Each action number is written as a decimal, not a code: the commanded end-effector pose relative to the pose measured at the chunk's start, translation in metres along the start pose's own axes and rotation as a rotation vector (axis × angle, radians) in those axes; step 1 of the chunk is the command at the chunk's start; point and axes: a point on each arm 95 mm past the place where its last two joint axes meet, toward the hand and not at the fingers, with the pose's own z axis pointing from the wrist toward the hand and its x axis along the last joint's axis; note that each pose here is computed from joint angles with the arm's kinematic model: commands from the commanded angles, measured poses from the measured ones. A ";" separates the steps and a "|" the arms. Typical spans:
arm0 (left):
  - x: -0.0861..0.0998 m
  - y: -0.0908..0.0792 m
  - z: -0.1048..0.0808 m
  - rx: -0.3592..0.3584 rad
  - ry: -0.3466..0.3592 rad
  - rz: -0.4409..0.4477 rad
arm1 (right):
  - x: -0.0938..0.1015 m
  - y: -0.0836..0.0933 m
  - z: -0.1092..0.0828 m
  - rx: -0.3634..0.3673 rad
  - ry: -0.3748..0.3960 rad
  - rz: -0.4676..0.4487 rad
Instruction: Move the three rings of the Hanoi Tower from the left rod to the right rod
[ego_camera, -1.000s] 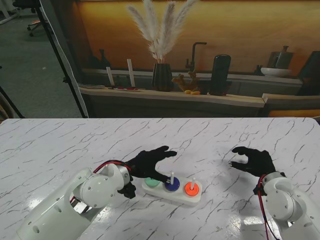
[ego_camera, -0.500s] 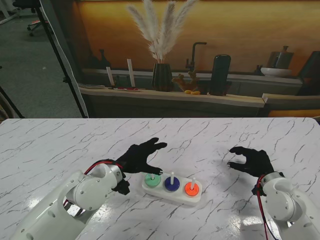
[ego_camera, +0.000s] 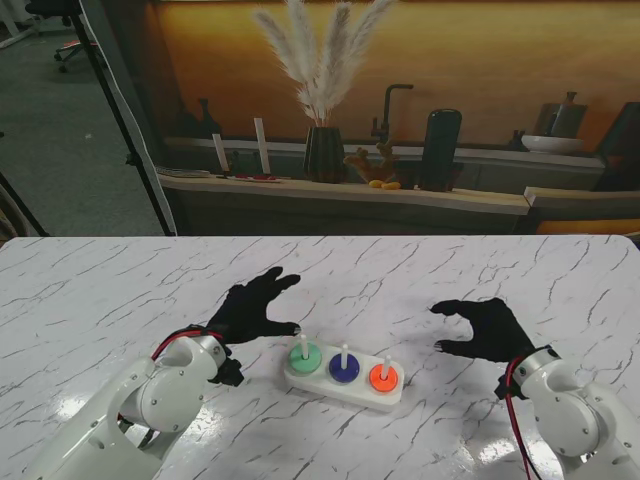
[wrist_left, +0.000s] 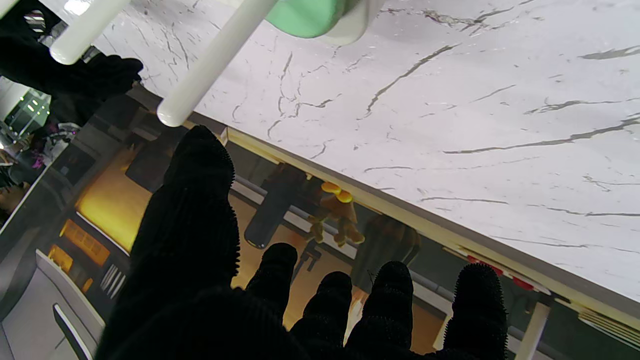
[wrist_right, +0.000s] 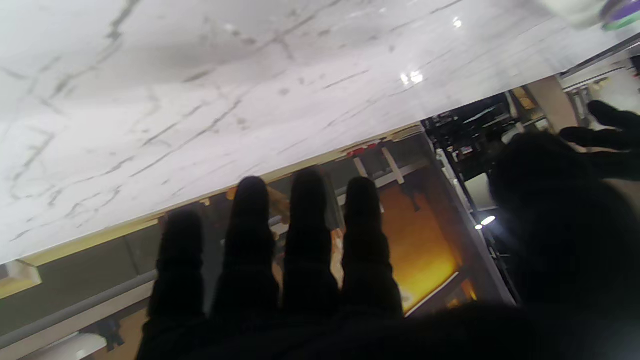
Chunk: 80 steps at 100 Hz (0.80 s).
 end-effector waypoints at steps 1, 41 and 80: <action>-0.004 0.008 -0.002 -0.012 -0.002 -0.010 | 0.012 -0.011 -0.002 0.016 0.045 0.012; -0.016 0.011 -0.004 0.038 -0.042 -0.025 | 0.041 -0.040 -0.004 0.066 0.201 0.016; -0.020 0.011 -0.007 0.050 -0.059 -0.031 | 0.053 -0.053 0.000 0.051 0.294 -0.067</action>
